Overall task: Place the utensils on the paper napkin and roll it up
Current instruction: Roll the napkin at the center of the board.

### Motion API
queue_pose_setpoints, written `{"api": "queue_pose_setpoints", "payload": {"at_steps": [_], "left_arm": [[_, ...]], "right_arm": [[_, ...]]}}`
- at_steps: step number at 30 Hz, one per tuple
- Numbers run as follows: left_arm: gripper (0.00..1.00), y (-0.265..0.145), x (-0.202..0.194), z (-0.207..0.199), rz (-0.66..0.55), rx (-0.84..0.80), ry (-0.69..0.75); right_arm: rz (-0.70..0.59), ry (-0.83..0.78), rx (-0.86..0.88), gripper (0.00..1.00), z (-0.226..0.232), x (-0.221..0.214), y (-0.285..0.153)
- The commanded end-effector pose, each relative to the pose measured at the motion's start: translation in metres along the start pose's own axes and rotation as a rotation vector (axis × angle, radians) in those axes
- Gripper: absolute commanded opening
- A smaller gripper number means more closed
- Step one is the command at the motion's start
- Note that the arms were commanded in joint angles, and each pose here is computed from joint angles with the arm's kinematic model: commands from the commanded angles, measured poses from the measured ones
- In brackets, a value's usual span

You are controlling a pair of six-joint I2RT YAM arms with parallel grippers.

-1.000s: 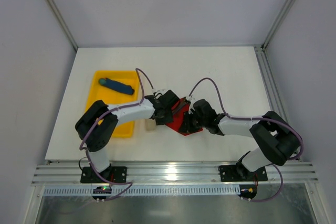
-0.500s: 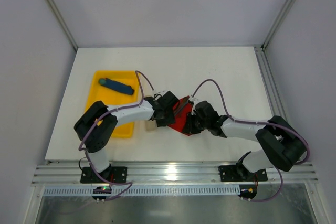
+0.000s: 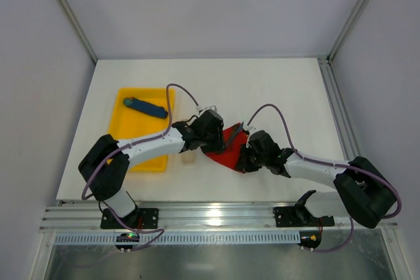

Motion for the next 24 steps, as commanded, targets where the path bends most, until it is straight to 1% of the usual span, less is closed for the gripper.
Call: {"api": "queue_pose_setpoints", "payload": {"at_steps": [1,3,4,7,13,19,22,24], "left_arm": [[0.40,-0.003,-0.008,-0.023,0.017,-0.153,0.058],[0.37,-0.002,-0.015,-0.030,0.021,-0.179,0.089],[0.31,-0.001,-0.017,-0.030,0.022,-0.178,0.094],[0.22,0.001,-0.020,-0.033,0.020,-0.193,0.096],[0.13,-0.003,-0.018,-0.037,-0.009,-0.209,0.116],[0.00,0.017,-0.029,-0.028,0.020,-0.169,0.104],[0.00,0.021,-0.035,-0.020,0.028,-0.143,0.100],[0.00,0.023,-0.034,-0.012,0.005,-0.106,0.091]], "right_arm": [[0.029,0.013,-0.069,0.20,-0.013,-0.010,-0.004],[0.027,0.012,-0.067,0.20,-0.012,-0.009,-0.004],[0.025,0.012,-0.069,0.20,-0.012,-0.008,-0.004],[0.029,0.010,-0.062,0.20,-0.010,-0.008,-0.003],[0.031,0.011,-0.062,0.20,-0.010,-0.008,-0.003],[0.033,0.011,-0.060,0.20,-0.010,-0.008,-0.003],[0.031,0.010,-0.062,0.20,-0.011,-0.008,-0.004],[0.028,0.014,-0.059,0.20,-0.011,-0.008,-0.004]]}}
Point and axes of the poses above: each gripper's point midway between its finger pads, its own y axis out along the fingers, its own z axis along the line the jaws close on, x = y × z, the point moved 4 cm from there along -y, back along the fingers, and after that the axes turned 6 degrees about y, right-handed, at the moved point
